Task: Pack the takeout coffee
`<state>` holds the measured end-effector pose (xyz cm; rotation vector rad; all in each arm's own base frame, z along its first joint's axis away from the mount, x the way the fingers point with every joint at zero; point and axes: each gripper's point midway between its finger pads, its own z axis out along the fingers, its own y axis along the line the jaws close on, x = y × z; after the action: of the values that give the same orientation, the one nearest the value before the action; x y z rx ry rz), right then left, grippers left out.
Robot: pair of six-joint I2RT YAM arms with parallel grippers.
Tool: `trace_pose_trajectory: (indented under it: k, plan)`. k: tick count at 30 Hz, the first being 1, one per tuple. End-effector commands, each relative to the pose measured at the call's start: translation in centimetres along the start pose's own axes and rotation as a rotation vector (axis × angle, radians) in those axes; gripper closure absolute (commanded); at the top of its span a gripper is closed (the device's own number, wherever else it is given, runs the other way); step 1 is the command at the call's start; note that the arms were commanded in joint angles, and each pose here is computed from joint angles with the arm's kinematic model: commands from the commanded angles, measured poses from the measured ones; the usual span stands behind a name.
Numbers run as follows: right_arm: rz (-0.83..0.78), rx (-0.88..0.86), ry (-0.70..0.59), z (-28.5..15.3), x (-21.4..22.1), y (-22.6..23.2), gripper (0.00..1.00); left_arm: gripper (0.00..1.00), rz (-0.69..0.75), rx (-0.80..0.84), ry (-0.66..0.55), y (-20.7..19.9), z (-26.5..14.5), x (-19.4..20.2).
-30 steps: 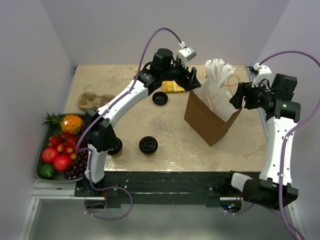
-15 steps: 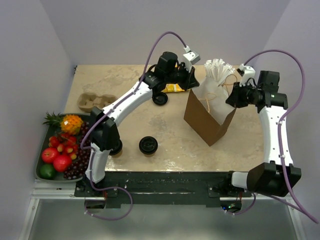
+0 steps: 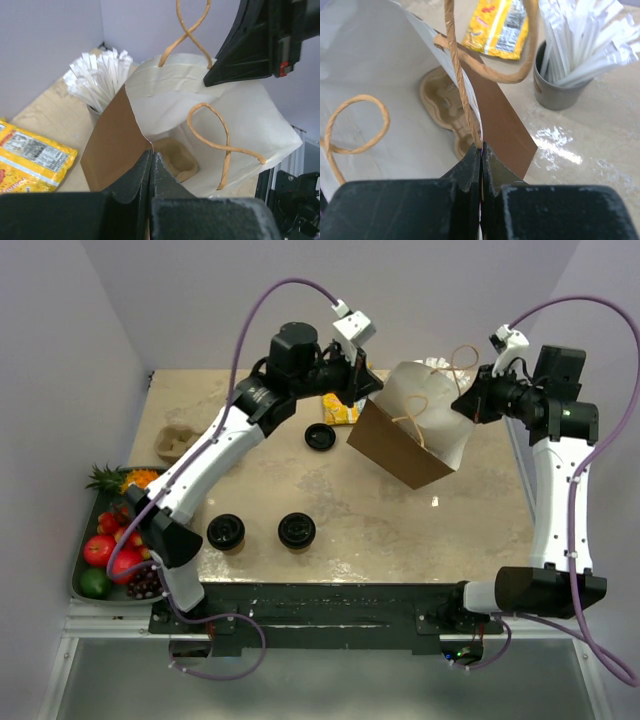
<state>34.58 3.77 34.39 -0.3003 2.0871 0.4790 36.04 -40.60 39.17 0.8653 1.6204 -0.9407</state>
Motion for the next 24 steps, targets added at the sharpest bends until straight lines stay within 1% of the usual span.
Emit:
trace_pose_trajectory:
  k: [1,5,10,20,22,23,24]
  plan:
    - [0.067,-0.106,-0.028,-0.9,-2.0,2.6,1.00,1.00,0.012,-0.040,-0.051,-1.2,-3.8,-2.9]
    - [0.093,-0.126,-0.025,-1.0,-2.8,3.0,1.00,1.00,-0.003,-0.042,-0.062,-1.8,-4.9,-3.3]
    - [0.089,-0.130,-0.035,-1.7,-3.9,3.4,1.00,1.00,-0.020,-0.044,-0.064,-2.0,-5.2,-3.3]
    - [0.167,-0.137,0.039,0.5,-1.6,2.3,1.00,1.00,-0.098,-0.027,-0.019,-1.7,-4.0,-1.4]
    - [0.188,-0.123,0.068,1.6,-0.8,1.4,0.99,1.00,-0.118,-0.062,0.000,-0.9,-3.6,-0.6]
    - [0.225,-0.107,0.082,2.1,-0.3,0.9,0.79,0.90,-0.137,-0.080,0.017,-0.3,-3.1,0.2]
    - [0.243,-0.094,0.096,2.8,0.2,0.2,0.66,0.56,-0.145,-0.111,0.020,0.7,-2.8,0.6]
